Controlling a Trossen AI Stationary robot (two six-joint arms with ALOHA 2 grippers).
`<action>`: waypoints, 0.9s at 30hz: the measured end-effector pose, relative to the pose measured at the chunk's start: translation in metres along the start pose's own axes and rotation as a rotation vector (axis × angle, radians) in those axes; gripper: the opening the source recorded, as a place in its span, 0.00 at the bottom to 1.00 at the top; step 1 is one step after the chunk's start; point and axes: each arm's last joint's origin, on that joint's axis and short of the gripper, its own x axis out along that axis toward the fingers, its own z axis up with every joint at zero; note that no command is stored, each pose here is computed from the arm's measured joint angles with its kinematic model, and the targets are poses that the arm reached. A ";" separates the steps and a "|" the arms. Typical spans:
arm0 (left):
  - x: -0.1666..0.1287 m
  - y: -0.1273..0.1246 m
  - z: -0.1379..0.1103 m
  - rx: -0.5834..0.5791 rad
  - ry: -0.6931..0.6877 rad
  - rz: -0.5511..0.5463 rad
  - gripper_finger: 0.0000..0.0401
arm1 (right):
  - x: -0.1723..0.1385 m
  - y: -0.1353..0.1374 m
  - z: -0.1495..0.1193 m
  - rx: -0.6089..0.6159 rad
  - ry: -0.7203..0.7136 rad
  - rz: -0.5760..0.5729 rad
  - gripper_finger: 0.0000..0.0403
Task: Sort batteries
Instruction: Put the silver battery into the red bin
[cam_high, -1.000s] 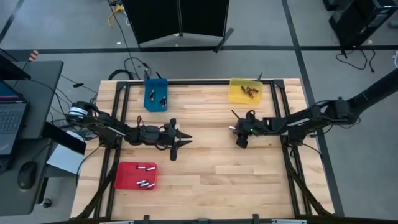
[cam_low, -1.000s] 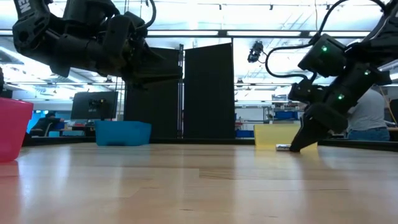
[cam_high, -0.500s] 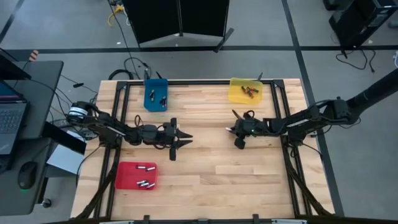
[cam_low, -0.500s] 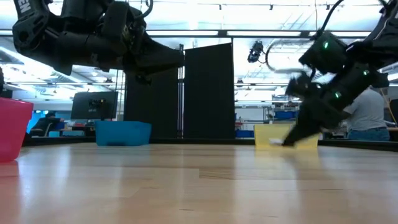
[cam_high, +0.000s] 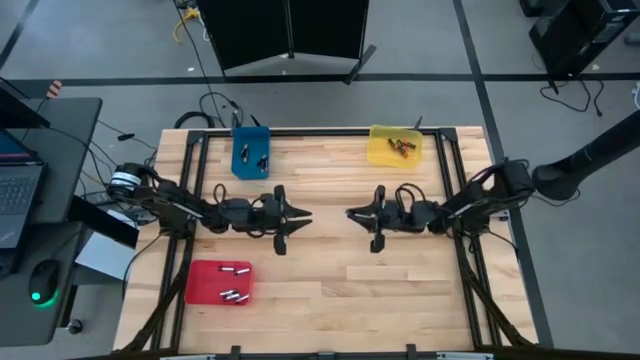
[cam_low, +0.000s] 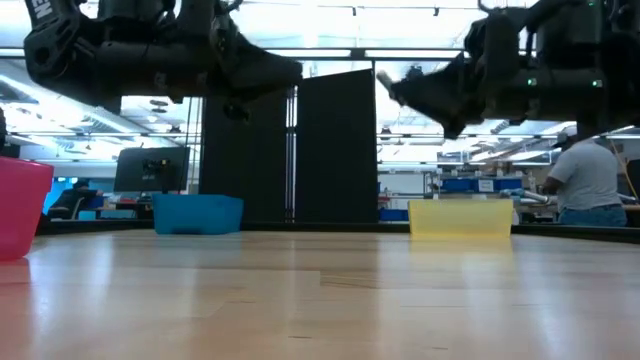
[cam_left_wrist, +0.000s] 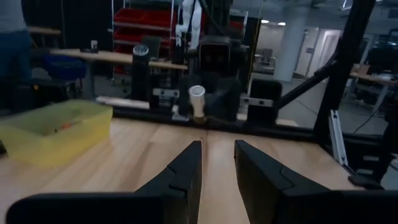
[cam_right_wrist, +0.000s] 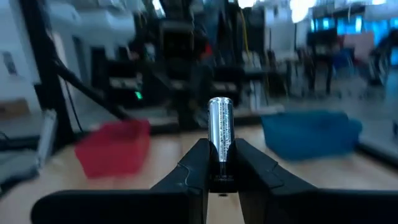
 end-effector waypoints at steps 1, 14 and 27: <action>0.002 -0.001 0.002 0.015 -0.008 -0.002 0.26 | 0.000 0.002 0.000 -0.004 -0.032 0.009 0.15; 0.042 -0.012 0.019 0.096 -0.022 -0.078 0.31 | 0.033 0.030 0.009 -0.115 -0.145 0.075 0.15; 0.072 -0.020 0.005 0.133 -0.099 -0.197 0.46 | 0.030 0.039 0.015 -0.134 -0.180 0.125 0.15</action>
